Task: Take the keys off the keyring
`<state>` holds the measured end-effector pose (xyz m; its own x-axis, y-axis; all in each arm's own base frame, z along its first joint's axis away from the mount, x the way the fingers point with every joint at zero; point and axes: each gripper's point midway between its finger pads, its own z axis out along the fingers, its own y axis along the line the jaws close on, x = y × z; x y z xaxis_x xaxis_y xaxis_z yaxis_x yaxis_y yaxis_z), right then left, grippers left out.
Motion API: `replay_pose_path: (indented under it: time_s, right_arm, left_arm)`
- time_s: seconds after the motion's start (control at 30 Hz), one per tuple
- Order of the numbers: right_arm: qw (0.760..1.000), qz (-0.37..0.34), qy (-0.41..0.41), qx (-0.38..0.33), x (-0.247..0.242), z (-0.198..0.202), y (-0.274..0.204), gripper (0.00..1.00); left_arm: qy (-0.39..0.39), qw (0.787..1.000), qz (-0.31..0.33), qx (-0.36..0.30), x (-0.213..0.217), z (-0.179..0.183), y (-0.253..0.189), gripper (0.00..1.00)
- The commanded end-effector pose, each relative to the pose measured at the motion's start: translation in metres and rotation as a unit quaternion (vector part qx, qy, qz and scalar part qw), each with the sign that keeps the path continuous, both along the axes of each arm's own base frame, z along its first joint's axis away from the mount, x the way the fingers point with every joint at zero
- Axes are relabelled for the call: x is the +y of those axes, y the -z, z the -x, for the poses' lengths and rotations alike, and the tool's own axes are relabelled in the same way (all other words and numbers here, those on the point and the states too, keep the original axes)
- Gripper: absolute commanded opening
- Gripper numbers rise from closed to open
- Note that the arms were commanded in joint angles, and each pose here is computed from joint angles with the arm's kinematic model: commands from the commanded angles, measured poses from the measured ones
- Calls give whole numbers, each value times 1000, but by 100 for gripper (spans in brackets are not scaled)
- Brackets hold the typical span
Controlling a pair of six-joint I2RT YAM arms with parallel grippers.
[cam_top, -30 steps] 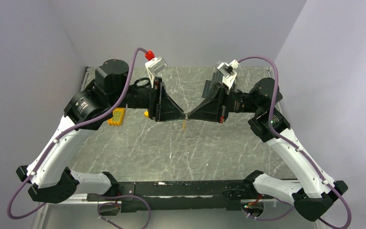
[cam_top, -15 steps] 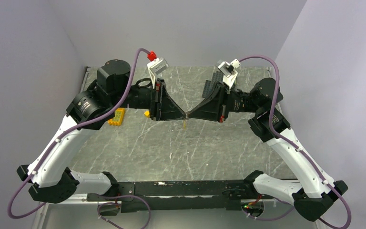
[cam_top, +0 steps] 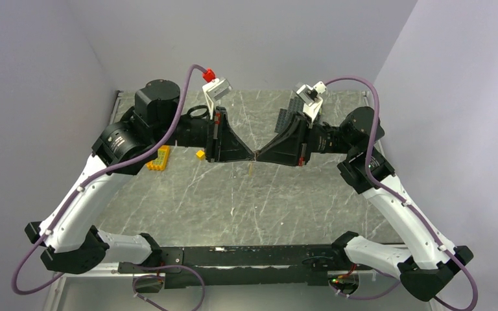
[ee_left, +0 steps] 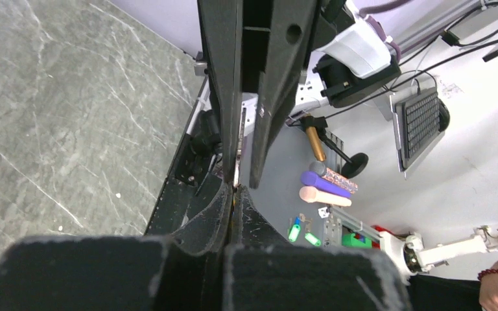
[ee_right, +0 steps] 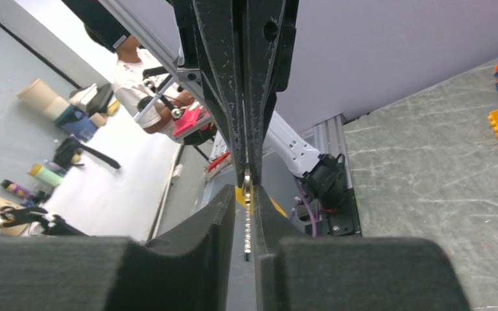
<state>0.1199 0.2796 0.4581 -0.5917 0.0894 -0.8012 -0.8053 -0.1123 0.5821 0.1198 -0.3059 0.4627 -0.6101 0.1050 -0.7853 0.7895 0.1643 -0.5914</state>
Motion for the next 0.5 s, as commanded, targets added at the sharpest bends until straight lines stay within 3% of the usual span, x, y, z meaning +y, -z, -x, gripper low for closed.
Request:
replay_pose_path:
  time_s: [0.0,0.1,0.2,0.47]
  right_arm:
    - [1000,-5,-8,-30,-5,10,-9,35]
    - [999,5,-8,-35,-5,10,-6,56]
    - [999,17,-9,-41,-6,11,-4,68]
    - [997,52,-17,-62,-8,5,5,69]
  left_arm:
    - [-15,999,9,-30,-1,-6,-14,0]
    - [-8,999,9,-31,0,-2,-13,0]
    - [1,1000,9,-30,0,0,-11,0]
    - [50,998,-34,-11,4,16,8,0]
